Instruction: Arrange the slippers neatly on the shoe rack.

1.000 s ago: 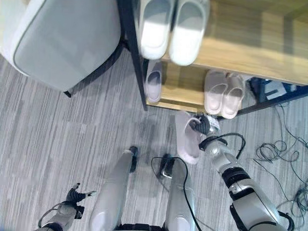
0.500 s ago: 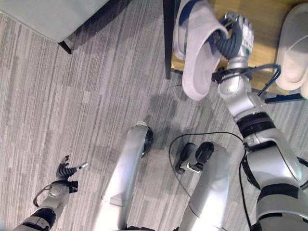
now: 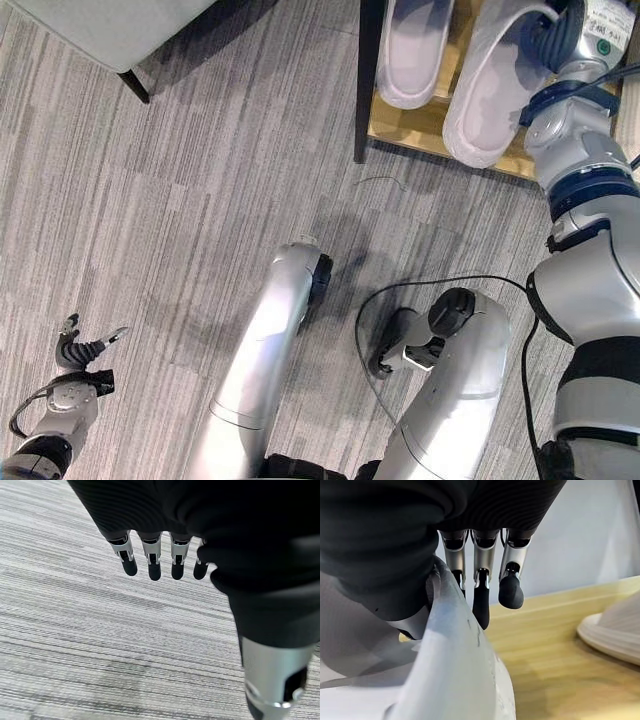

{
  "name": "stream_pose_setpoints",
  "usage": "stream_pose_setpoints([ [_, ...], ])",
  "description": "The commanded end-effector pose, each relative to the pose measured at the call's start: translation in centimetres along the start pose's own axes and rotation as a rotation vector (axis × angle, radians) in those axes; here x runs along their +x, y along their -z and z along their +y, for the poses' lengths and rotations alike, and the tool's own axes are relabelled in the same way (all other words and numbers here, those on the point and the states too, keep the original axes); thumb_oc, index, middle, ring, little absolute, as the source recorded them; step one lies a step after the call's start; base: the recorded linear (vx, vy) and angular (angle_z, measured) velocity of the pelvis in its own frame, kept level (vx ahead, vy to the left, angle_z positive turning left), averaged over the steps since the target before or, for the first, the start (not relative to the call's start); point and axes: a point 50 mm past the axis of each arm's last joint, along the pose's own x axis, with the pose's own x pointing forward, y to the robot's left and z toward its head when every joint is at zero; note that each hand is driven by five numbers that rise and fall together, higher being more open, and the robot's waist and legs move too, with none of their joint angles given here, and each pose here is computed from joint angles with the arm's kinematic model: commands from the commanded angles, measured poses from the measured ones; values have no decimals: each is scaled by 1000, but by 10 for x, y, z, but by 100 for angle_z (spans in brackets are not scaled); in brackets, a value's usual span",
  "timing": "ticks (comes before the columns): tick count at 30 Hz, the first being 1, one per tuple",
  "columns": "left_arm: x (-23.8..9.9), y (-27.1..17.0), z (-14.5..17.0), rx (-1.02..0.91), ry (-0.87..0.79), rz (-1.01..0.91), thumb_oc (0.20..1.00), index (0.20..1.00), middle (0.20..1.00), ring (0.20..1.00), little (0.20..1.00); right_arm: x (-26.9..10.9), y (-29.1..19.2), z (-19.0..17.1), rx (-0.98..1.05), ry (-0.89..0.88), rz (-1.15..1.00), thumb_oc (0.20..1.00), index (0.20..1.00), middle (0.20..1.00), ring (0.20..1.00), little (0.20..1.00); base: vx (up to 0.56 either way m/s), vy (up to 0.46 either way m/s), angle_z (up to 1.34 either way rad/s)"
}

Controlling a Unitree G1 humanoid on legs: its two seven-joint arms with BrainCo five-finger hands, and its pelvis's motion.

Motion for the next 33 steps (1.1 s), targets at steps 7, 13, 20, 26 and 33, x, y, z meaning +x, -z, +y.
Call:
stream_pose_setpoints([
  [7, 2, 3, 24, -13, -69, -6, 1000, 1000, 1000, 1000, 1000, 27, -28, -43, 21, 146, -70, 200, 200, 200, 200, 200, 0, 0, 0],
  [13, 3, -2, 21, -6, -54, -33, 1000, 1000, 1000, 1000, 1000, 30, -22, -49, -13, 159, -39, 200, 200, 200, 200, 200, -1, -3, 2],
  [20, 5, -4, 33, 5, -89, -41, 1000, 1000, 1000, 1000, 1000, 27, -10, -45, 1, 147, 18, 200, 200, 200, 200, 200, 0, 0, 0],
  [26, 16, -29, 40, -14, -112, -123, 1000, 1000, 1000, 1000, 1000, 26, -11, -43, 35, 143, 29, 200, 200, 200, 200, 200, 36, 7, -2],
  [33, 20, -38, 39, -32, -119, -150, 1000, 1000, 1000, 1000, 1000, 24, -18, -36, 92, 131, 38, 1000, 1000, 1000, 1000, 1000, 9, 4, 0],
])
